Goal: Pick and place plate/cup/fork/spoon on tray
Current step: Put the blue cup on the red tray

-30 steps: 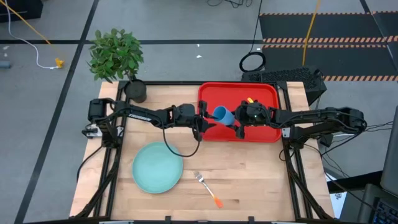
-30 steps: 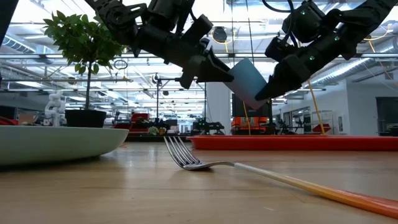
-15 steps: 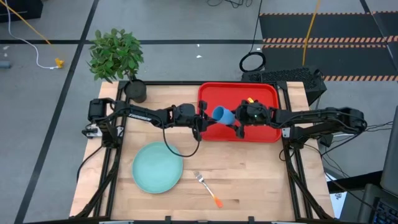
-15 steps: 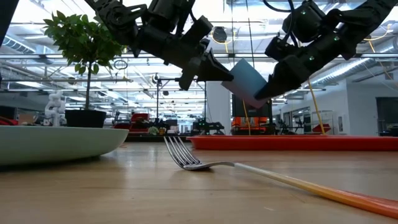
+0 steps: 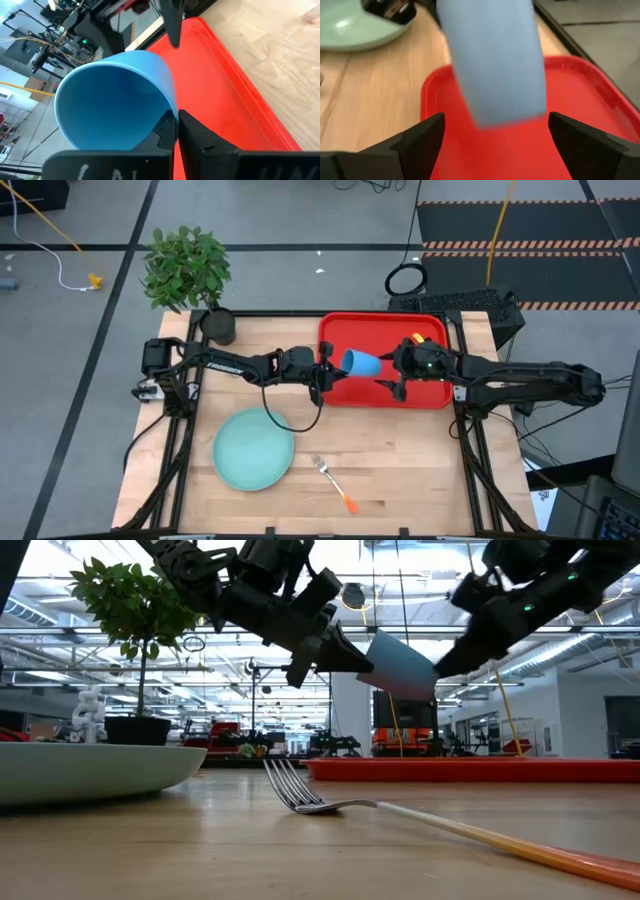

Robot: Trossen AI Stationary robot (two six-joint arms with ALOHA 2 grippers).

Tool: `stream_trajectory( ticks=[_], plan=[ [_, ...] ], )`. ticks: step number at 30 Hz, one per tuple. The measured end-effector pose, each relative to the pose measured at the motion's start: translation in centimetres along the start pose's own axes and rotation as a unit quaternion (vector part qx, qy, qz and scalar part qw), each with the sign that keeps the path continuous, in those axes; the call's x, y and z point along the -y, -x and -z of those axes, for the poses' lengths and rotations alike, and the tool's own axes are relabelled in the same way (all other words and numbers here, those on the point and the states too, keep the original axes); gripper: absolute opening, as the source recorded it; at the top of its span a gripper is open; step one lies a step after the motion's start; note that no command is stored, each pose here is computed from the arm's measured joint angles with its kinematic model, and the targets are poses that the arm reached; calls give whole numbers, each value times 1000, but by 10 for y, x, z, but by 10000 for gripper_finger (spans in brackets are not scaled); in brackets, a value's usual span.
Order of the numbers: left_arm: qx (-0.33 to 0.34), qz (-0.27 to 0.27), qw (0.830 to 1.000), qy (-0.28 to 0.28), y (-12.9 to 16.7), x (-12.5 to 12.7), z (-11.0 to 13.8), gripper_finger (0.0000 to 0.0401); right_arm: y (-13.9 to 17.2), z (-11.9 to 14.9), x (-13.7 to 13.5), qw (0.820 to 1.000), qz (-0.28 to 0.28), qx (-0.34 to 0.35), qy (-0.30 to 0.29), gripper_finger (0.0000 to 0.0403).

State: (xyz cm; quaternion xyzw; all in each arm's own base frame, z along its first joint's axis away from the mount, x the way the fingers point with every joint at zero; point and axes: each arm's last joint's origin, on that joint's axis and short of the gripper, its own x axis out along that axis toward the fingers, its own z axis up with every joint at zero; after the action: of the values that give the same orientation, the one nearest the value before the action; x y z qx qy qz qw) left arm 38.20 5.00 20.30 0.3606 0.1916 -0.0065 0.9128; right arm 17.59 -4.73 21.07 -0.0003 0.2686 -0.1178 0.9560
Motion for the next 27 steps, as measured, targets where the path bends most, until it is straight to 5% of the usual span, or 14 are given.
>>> stream_trajectory(
  ticks=[8,18,22,27],
  plan=[
    [-14,-55,998,6,15,-23,-3,14,37,5,5,996,84,3,11,347],
    [-106,-45,993,18,28,-102,-24,11,64,1,6,991,109,73,-3,348],
    [-142,-52,988,31,29,-134,-16,7,65,1,6,991,108,78,-3,348],
    [-205,-45,975,74,18,-157,26,11,65,-1,6,990,109,86,-2,348]
  ],
)
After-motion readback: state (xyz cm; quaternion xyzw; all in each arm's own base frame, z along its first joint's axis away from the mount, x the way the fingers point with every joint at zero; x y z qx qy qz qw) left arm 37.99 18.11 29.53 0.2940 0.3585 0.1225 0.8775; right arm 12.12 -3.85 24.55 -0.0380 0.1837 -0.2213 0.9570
